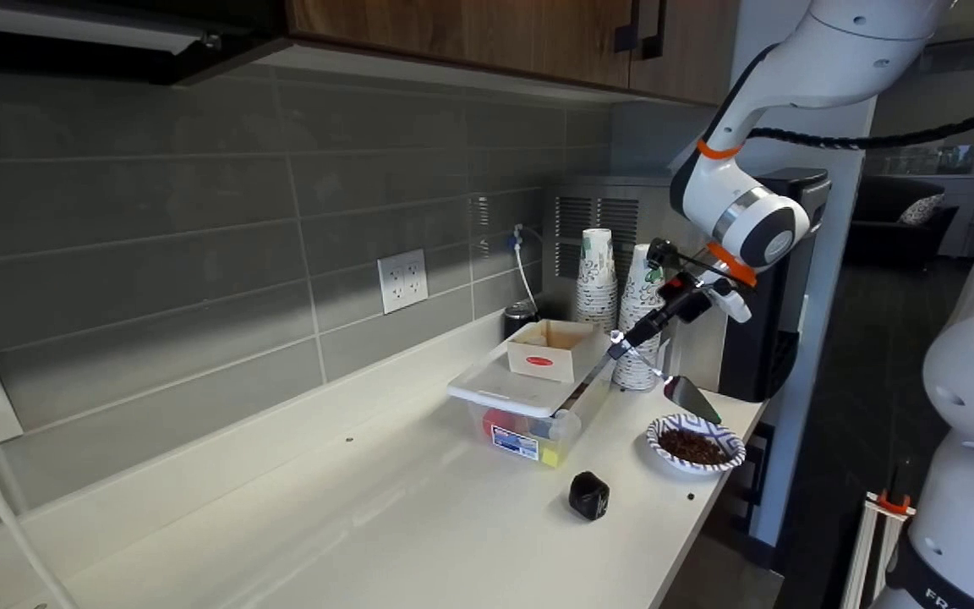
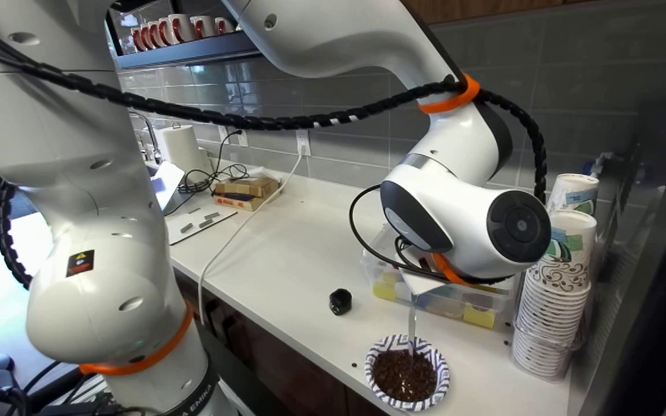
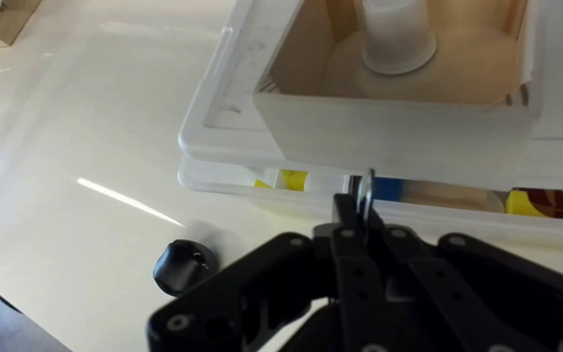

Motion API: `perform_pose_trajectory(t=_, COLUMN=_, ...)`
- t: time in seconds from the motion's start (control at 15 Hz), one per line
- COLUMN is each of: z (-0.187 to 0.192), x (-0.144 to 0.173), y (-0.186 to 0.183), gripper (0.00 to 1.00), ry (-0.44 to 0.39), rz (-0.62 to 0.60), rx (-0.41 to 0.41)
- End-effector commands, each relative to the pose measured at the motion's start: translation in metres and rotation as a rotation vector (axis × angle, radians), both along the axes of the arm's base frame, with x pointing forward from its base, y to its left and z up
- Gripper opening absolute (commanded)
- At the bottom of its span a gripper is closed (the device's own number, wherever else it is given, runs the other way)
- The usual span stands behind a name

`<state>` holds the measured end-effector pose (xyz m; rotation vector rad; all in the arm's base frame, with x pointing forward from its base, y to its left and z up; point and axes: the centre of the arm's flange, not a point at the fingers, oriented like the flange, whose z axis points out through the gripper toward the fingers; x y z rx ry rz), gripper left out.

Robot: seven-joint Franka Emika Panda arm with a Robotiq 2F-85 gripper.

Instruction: Use the cake slicer to stir in the bowl

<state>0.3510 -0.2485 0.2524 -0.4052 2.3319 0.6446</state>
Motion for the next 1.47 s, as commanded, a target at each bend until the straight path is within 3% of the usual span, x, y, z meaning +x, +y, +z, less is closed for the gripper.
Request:
perform_pose_trajectory(t=0.0, z=-0.002, x=-0.015, y=0.004, gripper=0.01, ry=-0.055, rz=0.011, rx=0.072)
perform_pose_trajectory(t=0.33, z=-0.020, x=-0.020, y=0.014, gripper=0.01, ry=-0.074, rz=0.035, rx=0.105)
perform_pose_trajectory(t=1.4, z=-0.067, x=-0.008, y=0.020, gripper=0.01, ry=-0.132, rz=-0.047, rx=0.083)
